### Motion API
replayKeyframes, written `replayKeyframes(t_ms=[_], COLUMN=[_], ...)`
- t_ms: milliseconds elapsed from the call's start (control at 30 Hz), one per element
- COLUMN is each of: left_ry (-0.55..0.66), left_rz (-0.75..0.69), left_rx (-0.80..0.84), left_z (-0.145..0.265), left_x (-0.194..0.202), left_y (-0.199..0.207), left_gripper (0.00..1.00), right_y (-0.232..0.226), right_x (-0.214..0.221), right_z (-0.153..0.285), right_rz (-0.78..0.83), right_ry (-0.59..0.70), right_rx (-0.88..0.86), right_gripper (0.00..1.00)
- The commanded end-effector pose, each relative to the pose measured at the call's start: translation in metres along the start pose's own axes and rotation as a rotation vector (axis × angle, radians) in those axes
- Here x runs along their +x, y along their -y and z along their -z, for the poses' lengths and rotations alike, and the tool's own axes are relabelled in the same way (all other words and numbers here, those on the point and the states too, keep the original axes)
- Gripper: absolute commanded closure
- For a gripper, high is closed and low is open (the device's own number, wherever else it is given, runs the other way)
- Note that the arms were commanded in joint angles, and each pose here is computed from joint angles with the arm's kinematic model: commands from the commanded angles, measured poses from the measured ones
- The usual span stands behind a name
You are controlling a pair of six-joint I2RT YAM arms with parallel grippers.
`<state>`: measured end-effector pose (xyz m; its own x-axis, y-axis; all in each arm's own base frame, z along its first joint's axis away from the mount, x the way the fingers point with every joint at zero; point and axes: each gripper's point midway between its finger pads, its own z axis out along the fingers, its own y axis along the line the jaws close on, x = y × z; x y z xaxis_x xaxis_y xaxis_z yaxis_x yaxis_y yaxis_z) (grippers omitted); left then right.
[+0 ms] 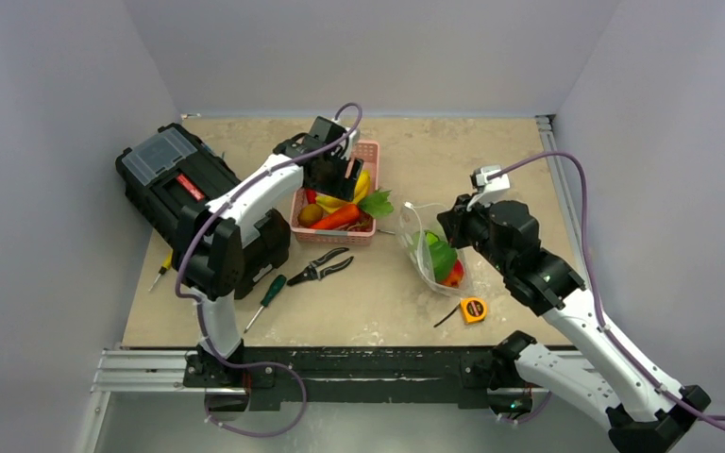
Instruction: Place the food in the zip-top bag and seal the zipper
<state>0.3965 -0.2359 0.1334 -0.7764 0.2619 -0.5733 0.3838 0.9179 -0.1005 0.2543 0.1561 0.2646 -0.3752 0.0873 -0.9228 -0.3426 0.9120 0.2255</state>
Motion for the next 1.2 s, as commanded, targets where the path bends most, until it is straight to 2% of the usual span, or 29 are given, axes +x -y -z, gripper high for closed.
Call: replayKeyframes(t_ms=[0, 167, 300, 500, 600, 667, 833, 967, 1167], left_ry=[-0.004, 0.013, 0.095, 0.208, 0.274, 0.291, 0.39, 0.392, 0.393], left_rz=[-0.038, 0.081, 0.297, 0.553, 0.72, 0.85, 1.066, 1.296, 1.418], left_rx=[-0.023, -0.004, -0.03, -0.107, -0.152, -0.184, -0.214, -0.305, -0.292], left_z=[-0.003, -0.015, -0.025, -0.048, -0.06, -0.066, -0.067, -0.072, -0.092], left_x=[-0.018, -0.029, -0.054, -0.093, -0.104, -0.105, -0.109, -0.09, -0.083], left_y=[-0.019, -0.04, -0.059, -0.075, -0.084, -0.089, -0.095, -0.105, -0.103], left_gripper=[0.28, 0.3, 0.32, 0.25, 0.25, 0.26, 0.24, 0.24, 0.18], right_y=[-0.007, -0.004, -0.006, -0.01, -0.009, -0.008, -0.006, -0.004, -0.006], right_x=[-0.017, -0.011, -0.009, -0.008, -0.003, -0.001, -0.002, 0.001, 0.004], right_z=[0.003, 0.0, -0.002, -0.004, -0.006, -0.006, -0.006, -0.007, -0.012], right_rz=[0.014, 0.016, 0.01, 0.004, -0.002, -0.009, -0.011, -0.008, -0.006], right_ry=[0.04, 0.028, 0.02, 0.012, 0.0, -0.004, -0.007, -0.015, -0.029], right_rx=[-0.028, -0.012, -0.023, -0.041, -0.037, -0.033, -0.02, -0.009, -0.017], right_gripper=[1.0, 1.0, 1.0, 1.0, 1.0, 1.0, 1.0, 1.0, 1.0])
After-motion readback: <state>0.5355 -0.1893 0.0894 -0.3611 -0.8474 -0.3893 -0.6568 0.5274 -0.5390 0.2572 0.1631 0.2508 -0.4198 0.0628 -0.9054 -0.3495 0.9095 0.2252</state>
